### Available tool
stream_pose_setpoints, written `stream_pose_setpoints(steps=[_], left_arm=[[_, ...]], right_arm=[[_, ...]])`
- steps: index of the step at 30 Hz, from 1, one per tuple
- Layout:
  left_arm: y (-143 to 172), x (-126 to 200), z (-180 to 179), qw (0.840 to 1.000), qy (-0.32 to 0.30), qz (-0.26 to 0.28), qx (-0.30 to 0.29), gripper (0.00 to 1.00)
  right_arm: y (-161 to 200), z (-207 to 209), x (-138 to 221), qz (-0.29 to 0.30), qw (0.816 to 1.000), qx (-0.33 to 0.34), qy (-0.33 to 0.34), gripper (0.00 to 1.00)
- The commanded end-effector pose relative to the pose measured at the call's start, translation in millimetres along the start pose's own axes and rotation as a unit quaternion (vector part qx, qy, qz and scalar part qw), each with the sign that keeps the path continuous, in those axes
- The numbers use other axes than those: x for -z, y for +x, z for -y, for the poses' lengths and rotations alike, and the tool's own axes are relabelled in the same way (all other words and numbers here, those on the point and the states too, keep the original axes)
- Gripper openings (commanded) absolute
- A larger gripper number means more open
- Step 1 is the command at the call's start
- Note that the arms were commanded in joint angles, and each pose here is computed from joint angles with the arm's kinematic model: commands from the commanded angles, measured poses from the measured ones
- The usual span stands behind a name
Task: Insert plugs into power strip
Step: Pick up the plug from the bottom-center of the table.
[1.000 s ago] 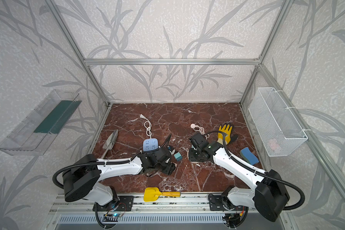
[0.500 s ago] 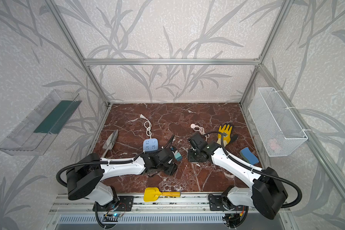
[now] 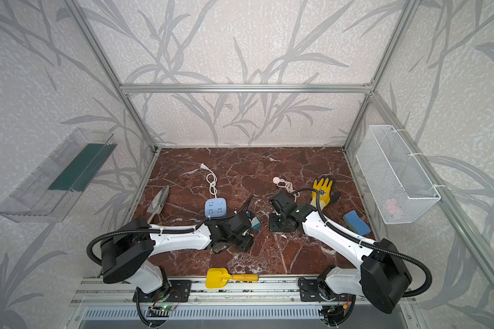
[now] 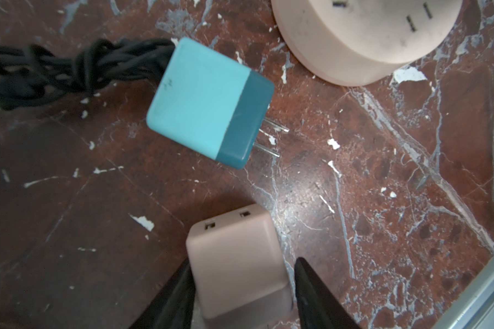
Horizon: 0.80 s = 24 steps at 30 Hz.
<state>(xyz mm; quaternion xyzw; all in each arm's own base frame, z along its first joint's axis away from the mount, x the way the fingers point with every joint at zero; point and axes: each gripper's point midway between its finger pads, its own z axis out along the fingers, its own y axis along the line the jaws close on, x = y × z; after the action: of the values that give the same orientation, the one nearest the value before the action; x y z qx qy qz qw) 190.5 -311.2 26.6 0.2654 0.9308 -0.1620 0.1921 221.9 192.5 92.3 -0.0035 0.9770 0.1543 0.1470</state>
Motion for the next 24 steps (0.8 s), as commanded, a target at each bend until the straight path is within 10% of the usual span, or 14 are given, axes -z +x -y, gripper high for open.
stream_pose_setpoints(steps=[1, 20, 22, 24], left_arm=[[-6, -1, 2, 1.000, -0.005, 0.001, -0.004, 0.55], [-3, -2, 4, 1.000, -0.002, -0.001, -0.007, 0.44], [-5, 0, 3, 1.000, -0.005, 0.003, -0.008, 0.32], [-8, 3, 0, 1.000, -0.013, 0.010, -0.009, 0.00]], right_arm=[[4, 1, -4, -0.005, 1.000, -0.002, 0.001, 0.35], [2, -7, -8, -0.012, 1.000, -0.001, -0.012, 0.34], [2, -9, -8, -0.013, 1.000, -0.002, -0.017, 0.33], [3, -12, -7, -0.014, 1.000, -0.002, -0.026, 0.33]])
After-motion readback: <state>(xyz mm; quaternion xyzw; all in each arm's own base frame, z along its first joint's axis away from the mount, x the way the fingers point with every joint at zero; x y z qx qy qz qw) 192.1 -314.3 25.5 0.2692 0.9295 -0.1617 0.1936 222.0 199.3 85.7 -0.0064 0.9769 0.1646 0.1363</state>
